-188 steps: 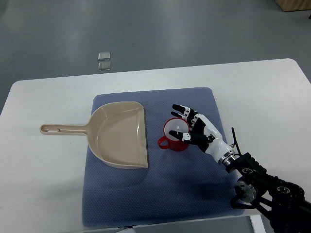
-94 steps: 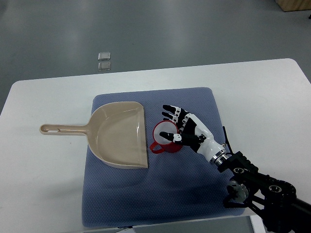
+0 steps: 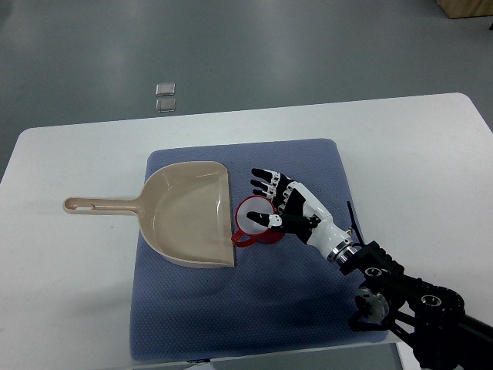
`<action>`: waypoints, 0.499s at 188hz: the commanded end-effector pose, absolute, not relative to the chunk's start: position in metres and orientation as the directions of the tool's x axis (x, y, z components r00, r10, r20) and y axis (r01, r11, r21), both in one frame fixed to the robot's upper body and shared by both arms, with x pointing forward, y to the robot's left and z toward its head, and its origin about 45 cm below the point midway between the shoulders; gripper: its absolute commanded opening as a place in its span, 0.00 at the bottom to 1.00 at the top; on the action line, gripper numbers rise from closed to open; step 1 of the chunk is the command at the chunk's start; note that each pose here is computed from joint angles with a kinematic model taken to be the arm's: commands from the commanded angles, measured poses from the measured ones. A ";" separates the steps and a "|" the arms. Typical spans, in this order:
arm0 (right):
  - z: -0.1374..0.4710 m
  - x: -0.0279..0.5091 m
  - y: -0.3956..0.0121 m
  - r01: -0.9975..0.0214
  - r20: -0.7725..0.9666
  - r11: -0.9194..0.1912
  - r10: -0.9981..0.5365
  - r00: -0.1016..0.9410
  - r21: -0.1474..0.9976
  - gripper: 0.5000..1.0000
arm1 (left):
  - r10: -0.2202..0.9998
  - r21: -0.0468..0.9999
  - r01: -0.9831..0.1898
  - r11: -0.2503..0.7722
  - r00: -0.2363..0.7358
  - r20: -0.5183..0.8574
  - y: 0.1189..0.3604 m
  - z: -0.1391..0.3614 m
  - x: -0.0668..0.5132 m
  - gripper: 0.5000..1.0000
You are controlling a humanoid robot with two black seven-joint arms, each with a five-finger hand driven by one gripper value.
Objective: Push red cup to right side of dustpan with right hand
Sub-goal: 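Push the red mug with the right hand toward the dustpan's edge, then hold the right hand against the mug beside the dustpan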
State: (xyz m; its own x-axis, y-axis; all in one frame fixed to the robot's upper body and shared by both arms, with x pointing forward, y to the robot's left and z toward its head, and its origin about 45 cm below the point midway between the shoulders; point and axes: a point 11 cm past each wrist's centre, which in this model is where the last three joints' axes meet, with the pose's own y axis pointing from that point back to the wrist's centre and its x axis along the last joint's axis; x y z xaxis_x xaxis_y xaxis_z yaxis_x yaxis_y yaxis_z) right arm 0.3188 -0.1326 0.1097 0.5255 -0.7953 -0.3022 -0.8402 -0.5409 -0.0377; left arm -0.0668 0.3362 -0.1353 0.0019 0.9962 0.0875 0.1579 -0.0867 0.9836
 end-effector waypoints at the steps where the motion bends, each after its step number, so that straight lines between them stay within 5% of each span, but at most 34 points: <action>1: 0.111 0.319 -0.129 -0.838 -0.309 -0.543 -0.791 0.529 -0.044 0.86 | 0.996 0.984 0.157 -0.087 0.002 0.088 0.336 -0.135 -0.066 1.00; 94: 0.105 0.315 -0.125 -0.829 -0.300 -0.559 -0.786 0.540 -0.027 0.86 | 0.996 0.984 0.158 -0.087 0.002 0.088 0.336 -0.135 -0.067 1.00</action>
